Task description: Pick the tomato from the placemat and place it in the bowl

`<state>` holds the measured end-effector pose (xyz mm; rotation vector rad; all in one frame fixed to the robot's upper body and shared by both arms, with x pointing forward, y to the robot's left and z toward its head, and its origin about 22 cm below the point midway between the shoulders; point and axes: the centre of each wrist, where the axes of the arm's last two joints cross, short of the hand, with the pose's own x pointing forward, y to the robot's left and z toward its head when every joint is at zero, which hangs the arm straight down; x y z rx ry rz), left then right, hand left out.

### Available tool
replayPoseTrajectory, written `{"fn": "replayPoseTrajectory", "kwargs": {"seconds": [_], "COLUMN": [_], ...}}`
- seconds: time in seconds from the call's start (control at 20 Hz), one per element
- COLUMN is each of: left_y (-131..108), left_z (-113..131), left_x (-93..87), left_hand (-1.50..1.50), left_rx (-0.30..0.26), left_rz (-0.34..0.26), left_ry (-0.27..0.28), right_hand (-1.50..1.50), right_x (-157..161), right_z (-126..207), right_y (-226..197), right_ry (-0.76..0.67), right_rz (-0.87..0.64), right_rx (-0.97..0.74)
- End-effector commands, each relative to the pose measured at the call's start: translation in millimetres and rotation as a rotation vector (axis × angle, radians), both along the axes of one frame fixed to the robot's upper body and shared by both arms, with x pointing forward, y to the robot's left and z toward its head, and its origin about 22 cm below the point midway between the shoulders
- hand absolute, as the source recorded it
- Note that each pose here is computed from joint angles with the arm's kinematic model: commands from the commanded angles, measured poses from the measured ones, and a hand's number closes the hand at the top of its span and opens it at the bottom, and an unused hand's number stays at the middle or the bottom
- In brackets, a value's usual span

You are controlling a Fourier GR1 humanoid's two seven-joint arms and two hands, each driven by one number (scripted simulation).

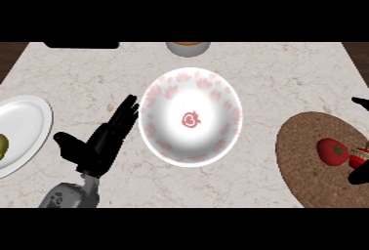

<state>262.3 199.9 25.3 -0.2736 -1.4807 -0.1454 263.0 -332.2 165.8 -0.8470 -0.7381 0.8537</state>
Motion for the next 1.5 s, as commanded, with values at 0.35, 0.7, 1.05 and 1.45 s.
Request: {"fn": "replayPoseTrajectory", "kwargs": {"seconds": [0.35,0.7,1.05,1.45], "left_y": [-10,-1,7,7], "left_z": [2,22,0,3], "left_x": [4.2,17.1,10.6,0.3], "left_hand": [0.0,0.0,0.0,0.0], "left_rx": [-0.009,0.003,-0.01,0.008], "left_rz": [0.013,0.024,0.015,0.025], "left_ry": [0.004,0.012,0.002,0.017], "right_hand": [-1.5,-1.5,-1.5,-1.5], "right_x": [18,18,14,1], "right_z": [-35,-39,-85,-90], "right_y": [-1,15,-6,-6], "right_ry": [0.173,0.164,0.173,0.154], "right_rz": [-0.032,-0.001,-0.028,-0.04], "right_rx": [-0.027,-0.057,-0.09,-0.078]}}
